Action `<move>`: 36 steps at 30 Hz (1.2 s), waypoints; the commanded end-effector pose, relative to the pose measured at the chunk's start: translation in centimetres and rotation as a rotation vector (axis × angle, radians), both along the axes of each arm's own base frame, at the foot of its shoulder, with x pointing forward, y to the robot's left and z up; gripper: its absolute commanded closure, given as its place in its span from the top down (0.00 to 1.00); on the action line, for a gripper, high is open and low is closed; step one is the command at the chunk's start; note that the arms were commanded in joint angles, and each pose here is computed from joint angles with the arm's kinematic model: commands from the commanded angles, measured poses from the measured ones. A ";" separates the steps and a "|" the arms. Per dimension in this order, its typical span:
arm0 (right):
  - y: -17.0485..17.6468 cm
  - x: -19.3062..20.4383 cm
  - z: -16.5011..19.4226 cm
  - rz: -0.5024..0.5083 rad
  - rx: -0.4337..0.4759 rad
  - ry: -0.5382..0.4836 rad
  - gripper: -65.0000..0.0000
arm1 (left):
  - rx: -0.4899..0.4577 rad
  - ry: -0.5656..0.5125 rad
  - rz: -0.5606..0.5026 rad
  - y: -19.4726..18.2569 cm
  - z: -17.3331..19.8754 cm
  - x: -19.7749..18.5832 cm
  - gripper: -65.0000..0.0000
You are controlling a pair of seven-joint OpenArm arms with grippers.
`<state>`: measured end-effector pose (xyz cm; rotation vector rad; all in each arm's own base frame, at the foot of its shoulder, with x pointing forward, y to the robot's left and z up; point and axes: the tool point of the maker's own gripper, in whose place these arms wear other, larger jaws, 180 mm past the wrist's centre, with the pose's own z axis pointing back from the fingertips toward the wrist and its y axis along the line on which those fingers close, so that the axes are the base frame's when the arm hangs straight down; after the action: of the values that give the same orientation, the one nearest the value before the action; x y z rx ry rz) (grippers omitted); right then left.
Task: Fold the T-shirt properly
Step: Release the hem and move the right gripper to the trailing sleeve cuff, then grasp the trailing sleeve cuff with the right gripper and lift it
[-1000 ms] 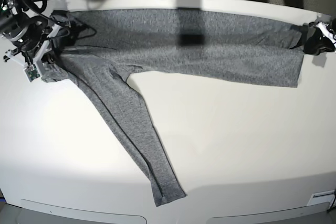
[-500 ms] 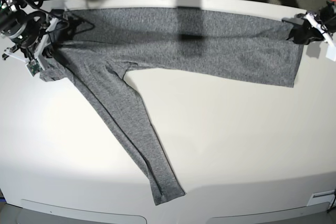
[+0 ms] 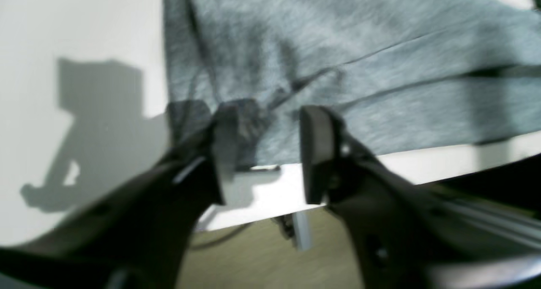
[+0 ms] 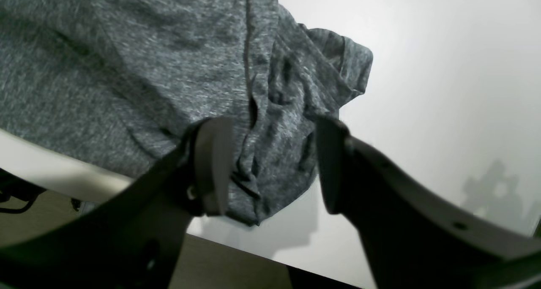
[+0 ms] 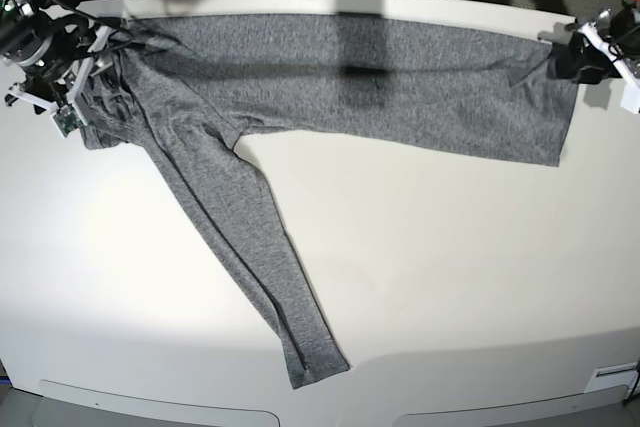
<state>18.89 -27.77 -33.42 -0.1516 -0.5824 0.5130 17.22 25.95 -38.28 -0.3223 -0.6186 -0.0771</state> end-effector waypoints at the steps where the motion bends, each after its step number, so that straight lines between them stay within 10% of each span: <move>1: -0.4 0.5 0.8 0.014 -0.029 -0.027 0.51 | 0.029 -0.026 -0.013 0.6 0.7 0.5 0.41; 5: -0.8 1.1 1.3 -0.018 -0.031 -0.066 0.51 | 0.067 -0.101 0.001 1.2 1.4 1.6 0.41; 20: 5.7 13.7 13.5 -0.111 0.476 -0.688 0.46 | -0.065 -0.509 0.064 0.4 9.3 10.0 0.41; 27: 9.1 19.9 10.8 -0.069 0.576 -0.613 0.00 | -0.151 -0.566 0.081 -0.2 11.1 10.9 0.41; 36: 13.4 30.4 3.3 -0.082 0.593 -0.395 0.00 | -0.150 -0.567 0.078 -0.2 11.1 10.9 0.41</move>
<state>47.74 -14.51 -33.35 0.2777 -0.9910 0.2070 27.58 25.41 -28.85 -0.4239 -1.1471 -0.0329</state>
